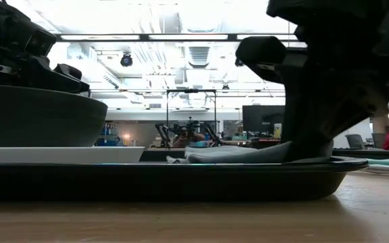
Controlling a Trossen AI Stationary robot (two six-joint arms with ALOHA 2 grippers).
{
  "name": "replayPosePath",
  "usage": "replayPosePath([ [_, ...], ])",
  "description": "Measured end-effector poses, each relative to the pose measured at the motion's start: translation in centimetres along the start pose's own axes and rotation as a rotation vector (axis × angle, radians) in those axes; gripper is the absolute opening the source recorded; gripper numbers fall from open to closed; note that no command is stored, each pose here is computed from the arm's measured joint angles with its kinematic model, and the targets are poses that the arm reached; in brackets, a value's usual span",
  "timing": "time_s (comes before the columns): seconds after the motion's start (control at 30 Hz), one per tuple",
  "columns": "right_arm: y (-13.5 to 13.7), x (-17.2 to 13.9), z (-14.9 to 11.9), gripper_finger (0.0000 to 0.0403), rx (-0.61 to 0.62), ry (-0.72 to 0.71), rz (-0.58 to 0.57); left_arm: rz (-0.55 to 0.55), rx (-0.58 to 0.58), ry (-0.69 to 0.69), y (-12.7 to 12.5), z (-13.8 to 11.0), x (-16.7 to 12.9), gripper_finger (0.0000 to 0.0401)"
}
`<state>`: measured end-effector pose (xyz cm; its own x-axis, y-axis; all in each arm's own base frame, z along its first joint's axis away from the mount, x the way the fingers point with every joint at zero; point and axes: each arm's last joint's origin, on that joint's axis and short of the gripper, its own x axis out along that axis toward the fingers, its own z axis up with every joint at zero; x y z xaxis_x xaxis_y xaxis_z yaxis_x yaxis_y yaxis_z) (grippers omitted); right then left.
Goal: Set up tray
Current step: Put the gray napkin on the black tray to the right side of the white plate
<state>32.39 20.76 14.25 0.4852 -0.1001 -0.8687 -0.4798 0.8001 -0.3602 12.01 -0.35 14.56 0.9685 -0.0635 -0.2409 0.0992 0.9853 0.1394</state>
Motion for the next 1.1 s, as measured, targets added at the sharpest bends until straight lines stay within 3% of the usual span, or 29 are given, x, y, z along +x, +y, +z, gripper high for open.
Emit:
replayPosePath([
  [0.53,0.1,-2.3,-1.4,0.0008,-0.048,-0.07,0.007,0.0,0.0,0.0,0.0,0.0,0.0,0.0062],
  [0.8,0.5,-2.1,-3.0,0.0008,-0.083,-0.212,0.065,0.0,0.0,0.0,0.0,0.0,0.0,0.0062],
  [1.1,0.7,-2.0,-3.9,0.0008,-0.083,-0.217,0.106,0.0,0.0,0.0,0.0,0.0,0.0,0.0062],
])
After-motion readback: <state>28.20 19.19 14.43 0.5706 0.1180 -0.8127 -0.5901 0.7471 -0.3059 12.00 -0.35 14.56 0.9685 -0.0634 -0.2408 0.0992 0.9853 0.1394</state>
